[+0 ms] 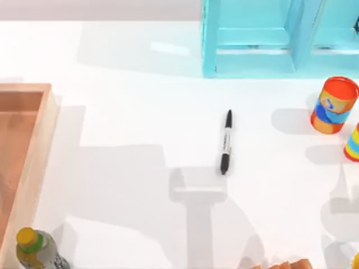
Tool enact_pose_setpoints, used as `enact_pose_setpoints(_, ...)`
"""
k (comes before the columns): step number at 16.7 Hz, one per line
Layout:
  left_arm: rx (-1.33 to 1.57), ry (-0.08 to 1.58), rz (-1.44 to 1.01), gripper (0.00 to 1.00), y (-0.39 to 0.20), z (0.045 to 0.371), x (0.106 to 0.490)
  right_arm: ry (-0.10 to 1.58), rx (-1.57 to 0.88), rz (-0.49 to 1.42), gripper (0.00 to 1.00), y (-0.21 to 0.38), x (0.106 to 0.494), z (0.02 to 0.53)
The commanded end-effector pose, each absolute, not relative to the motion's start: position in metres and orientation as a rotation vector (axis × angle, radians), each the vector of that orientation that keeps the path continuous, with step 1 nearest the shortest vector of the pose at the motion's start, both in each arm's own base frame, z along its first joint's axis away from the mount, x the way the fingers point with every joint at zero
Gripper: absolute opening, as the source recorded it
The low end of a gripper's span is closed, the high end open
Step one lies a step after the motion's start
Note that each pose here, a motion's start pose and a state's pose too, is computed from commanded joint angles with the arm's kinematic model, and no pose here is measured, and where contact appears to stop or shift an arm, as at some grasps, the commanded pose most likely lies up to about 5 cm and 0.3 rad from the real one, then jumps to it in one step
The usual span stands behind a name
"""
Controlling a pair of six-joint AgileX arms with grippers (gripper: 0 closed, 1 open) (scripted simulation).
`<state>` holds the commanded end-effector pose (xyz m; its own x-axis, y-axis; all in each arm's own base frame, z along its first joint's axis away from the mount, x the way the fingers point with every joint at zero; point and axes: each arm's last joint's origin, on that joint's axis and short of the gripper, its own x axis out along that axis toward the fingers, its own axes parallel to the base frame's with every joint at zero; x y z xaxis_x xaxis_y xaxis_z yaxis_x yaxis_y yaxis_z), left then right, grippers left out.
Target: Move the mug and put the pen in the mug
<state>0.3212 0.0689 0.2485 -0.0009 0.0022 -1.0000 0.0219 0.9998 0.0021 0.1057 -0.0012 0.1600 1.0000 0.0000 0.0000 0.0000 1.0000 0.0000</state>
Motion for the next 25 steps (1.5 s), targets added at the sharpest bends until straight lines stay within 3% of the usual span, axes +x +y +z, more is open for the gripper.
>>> enact_pose_setpoints(5, 0.018, 1.578, -0.017, 1.0, 0.068, 0.236, 0.322, 0.0, 0.0, 0.0, 1.0, -0.001, 0.106, 0.16)
enact_pose_setpoints(13, 0.019, 1.568, -0.015, 1.0, 0.069, 0.155, 0.322, 0.0, 0.0, 0.0, 1.0, -0.001, 0.106, 0.16)
enact_pose_setpoints(18, 0.019, 1.572, -0.016, 1.0, 0.069, 0.148, 0.321, 0.0, 0.0, 0.0, 1.0, -0.001, 0.106, 0.16)
enact_pose_setpoints(25, 0.019, 1.572, -0.016, 0.47, 0.069, 0.148, 0.321, 0.0, 0.0, 0.0, 1.0, -0.001, 0.106, 0.16)
